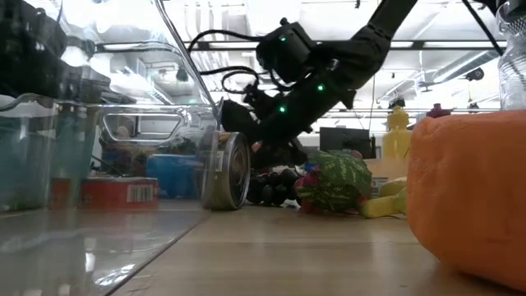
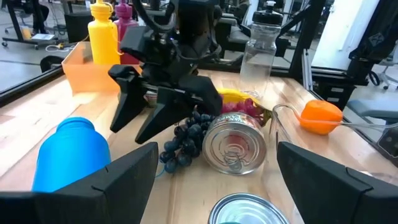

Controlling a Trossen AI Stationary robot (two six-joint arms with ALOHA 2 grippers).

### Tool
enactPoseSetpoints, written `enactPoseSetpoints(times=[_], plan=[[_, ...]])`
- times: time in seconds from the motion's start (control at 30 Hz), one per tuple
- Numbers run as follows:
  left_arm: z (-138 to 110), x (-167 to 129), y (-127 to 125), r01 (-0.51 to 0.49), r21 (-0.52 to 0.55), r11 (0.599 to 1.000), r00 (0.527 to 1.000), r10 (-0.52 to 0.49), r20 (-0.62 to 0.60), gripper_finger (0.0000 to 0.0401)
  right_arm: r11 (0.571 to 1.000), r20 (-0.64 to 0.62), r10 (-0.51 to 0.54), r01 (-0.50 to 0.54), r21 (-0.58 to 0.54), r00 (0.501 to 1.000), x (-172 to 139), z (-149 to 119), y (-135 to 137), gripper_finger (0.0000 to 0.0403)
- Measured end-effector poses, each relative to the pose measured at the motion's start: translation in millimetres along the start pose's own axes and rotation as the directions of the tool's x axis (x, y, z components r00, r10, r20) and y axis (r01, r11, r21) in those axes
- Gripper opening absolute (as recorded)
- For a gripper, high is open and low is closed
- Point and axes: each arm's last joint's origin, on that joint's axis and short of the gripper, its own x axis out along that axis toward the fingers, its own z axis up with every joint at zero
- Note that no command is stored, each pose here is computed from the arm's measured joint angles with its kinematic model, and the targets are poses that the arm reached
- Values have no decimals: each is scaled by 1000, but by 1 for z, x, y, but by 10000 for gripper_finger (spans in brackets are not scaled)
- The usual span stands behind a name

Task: Pick & Place Food Item
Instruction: Put the blue tumbler into the orange bin

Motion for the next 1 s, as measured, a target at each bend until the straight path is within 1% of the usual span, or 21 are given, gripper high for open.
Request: enactPoseSetpoints(times=[0.13, 0.47, 0.67, 0.83, 1.0], plan=[[-1, 1, 0, -1, 2, 1000, 1000, 1, -10, 336, 1000, -25, -23, 23, -6, 999, 9, 2, -1, 254], [-1, 1, 0, -2, 3, 1000, 1000, 2, -18, 336, 999, -44, -35, 34, -6, 998, 28, 3, 0, 254], [-2, 1, 0, -3, 4, 1000, 1000, 3, -23, 336, 999, -65, -42, 42, -2, 997, 36, 4, -6, 254], [-3, 2, 0, -4, 6, 1000, 999, 4, -34, 336, 999, -75, -35, 36, 19, 997, 40, 5, -11, 254], [-3, 2, 0, -4, 6, 1000, 999, 4, -34, 336, 997, -117, 4, 6, 83, 993, 49, 7, -19, 254]])
